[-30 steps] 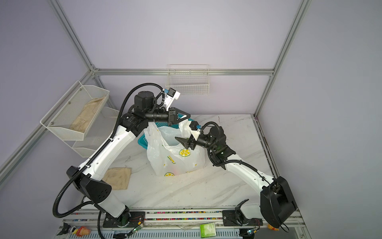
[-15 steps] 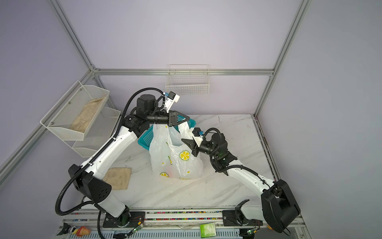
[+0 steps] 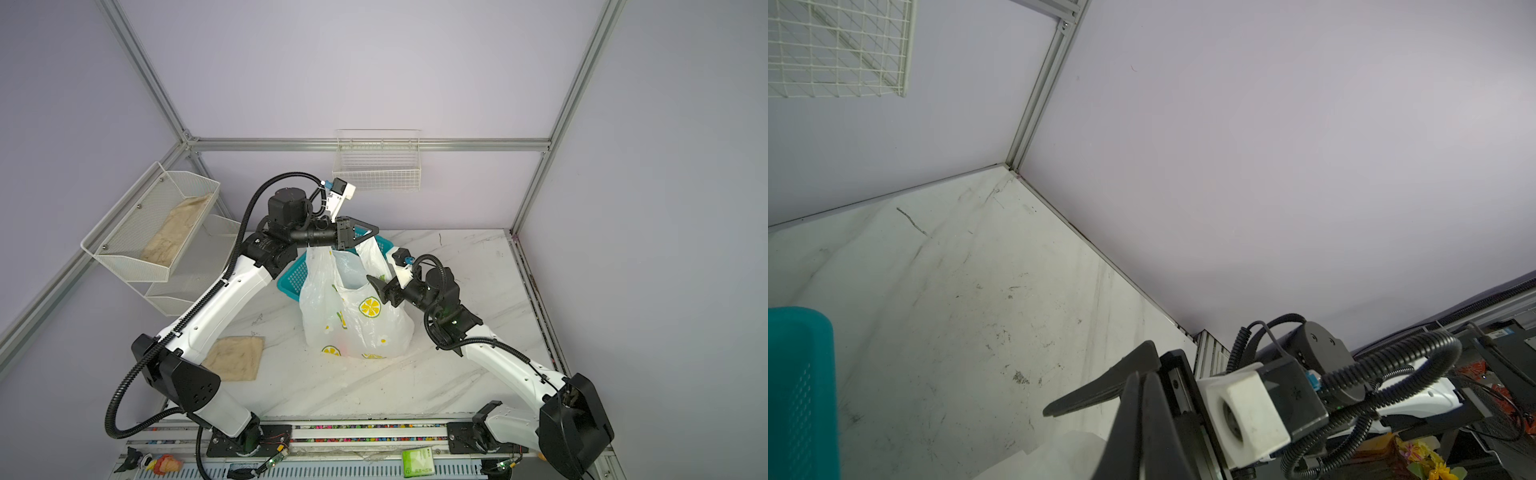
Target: Place the fake fruits into the plastic bag and tie a complex knot
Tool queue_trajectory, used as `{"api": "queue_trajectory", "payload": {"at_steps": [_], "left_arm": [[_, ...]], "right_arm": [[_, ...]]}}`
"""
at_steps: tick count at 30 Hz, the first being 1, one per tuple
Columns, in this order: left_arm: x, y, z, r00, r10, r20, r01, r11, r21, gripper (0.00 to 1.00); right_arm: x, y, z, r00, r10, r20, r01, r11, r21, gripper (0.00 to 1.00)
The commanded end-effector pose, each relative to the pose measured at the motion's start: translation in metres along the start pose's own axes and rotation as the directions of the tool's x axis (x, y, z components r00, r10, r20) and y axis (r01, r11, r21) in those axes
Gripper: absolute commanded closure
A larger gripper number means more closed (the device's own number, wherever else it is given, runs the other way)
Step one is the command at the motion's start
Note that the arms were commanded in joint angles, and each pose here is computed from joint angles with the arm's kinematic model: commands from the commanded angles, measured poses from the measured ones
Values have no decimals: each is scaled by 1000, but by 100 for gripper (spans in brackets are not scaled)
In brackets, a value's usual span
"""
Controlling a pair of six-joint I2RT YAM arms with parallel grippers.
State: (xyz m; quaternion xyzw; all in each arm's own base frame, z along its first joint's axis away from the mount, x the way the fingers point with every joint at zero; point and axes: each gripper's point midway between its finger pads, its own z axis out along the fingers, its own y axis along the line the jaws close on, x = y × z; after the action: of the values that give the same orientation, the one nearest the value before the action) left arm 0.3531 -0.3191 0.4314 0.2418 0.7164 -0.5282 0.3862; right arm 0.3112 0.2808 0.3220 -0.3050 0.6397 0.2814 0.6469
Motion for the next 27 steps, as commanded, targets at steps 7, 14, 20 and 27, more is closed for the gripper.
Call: {"api": "queue_trajectory", "payload": {"at_steps": [7,14,20,27], "left_arm": [[-12,-22,-8,997,25,67,-25,1000,2,100],[-13,-21,-10,997,10,77,-9,1000,-6,100],[-19,-20,-15,994,-2,108,6,999,-34,100],[-33,-9,-27,987,-29,160,42,996,-78,100]], "right_arm": [[-46,-12,9,989,-20,145,-34,933,358,15],[-32,-30,25,989,23,147,-103,817,567,24],[-9,-46,21,988,20,155,-120,734,669,44],[35,-47,21,999,12,44,-37,764,644,75]]}}
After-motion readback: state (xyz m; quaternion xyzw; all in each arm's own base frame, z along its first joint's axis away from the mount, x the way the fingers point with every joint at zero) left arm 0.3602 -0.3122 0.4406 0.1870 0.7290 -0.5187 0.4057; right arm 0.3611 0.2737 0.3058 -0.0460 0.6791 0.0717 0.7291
